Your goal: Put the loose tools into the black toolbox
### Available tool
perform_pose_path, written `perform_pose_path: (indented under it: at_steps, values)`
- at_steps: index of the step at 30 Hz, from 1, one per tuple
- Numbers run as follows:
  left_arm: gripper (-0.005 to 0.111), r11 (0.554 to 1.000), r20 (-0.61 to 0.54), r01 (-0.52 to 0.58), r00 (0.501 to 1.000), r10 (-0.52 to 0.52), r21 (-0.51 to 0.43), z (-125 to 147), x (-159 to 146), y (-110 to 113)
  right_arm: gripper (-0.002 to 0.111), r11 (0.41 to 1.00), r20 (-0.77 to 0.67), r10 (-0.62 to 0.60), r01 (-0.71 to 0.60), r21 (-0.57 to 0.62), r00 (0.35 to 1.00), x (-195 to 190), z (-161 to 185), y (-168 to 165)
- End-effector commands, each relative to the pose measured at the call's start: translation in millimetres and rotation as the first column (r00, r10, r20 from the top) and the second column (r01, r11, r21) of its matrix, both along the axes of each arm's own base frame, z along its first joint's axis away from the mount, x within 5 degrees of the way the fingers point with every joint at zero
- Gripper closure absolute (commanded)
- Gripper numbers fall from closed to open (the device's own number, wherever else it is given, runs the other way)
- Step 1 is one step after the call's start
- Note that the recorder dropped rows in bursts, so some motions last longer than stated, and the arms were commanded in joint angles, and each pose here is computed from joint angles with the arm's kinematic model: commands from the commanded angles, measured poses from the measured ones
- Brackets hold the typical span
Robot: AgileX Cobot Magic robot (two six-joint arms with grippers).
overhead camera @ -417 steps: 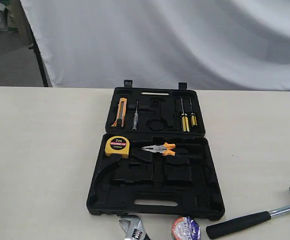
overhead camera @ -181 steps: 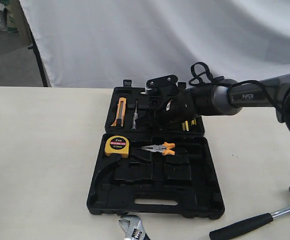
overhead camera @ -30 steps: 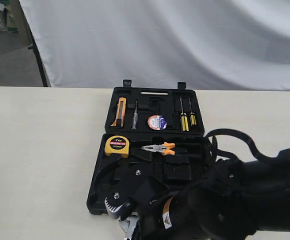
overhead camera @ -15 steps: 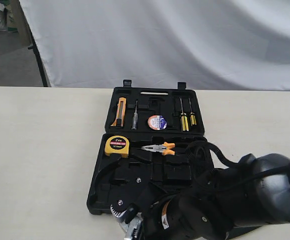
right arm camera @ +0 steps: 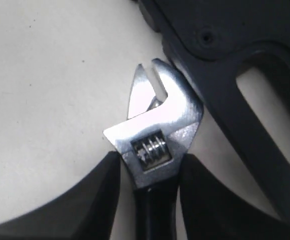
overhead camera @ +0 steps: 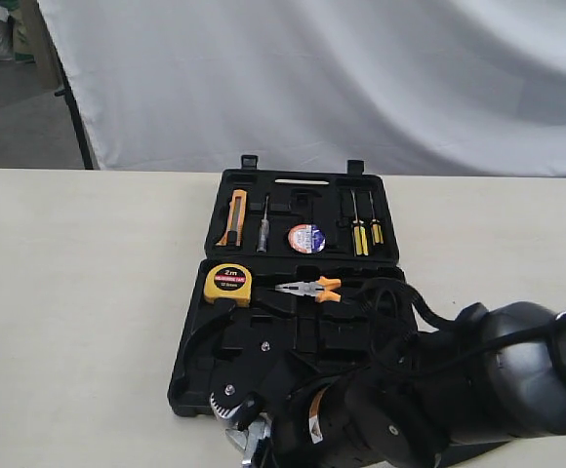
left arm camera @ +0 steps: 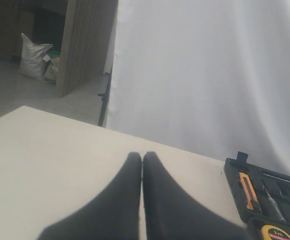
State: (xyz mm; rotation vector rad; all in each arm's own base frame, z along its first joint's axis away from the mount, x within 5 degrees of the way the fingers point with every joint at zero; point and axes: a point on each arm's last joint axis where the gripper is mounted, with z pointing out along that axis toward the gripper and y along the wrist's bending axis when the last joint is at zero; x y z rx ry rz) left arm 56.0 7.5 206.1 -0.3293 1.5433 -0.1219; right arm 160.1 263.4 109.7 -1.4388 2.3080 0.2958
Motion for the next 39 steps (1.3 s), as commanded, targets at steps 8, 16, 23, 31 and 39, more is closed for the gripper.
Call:
perform_pose_path:
  at_steps: [8,16,23,31,39]
  values:
    - [0.106,1.000,0.013,-0.026,1.000,0.026,0.001,1.7,-0.6,1.4,0.109,0.986,-0.020,0.151,-0.152,-0.065,0.988,-31.9,-6.4,10.3]
    - [0.106,1.000,0.013,-0.026,1.000,0.026,0.001,1.7,-0.6,1.4,0.109,0.967,0.001,0.247,-0.246,-0.063,0.969,-48.8,7.4,15.5]
    - [0.106,1.000,0.013,-0.026,1.000,0.026,0.001,1.7,-0.6,1.4,0.109,0.962,0.042,0.274,-0.273,-0.027,0.961,-50.4,33.2,11.9]
    - [0.106,1.000,0.013,-0.026,1.000,0.026,0.001,1.7,-0.6,1.4,0.109,0.961,0.060,0.278,-0.278,-0.011,0.959,-50.4,40.3,11.4]
    - [0.106,1.000,0.013,-0.026,1.000,0.026,0.001,1.7,-0.6,1.4,0.109,0.975,0.084,0.183,-0.191,0.108,0.980,-47.0,45.6,19.4]
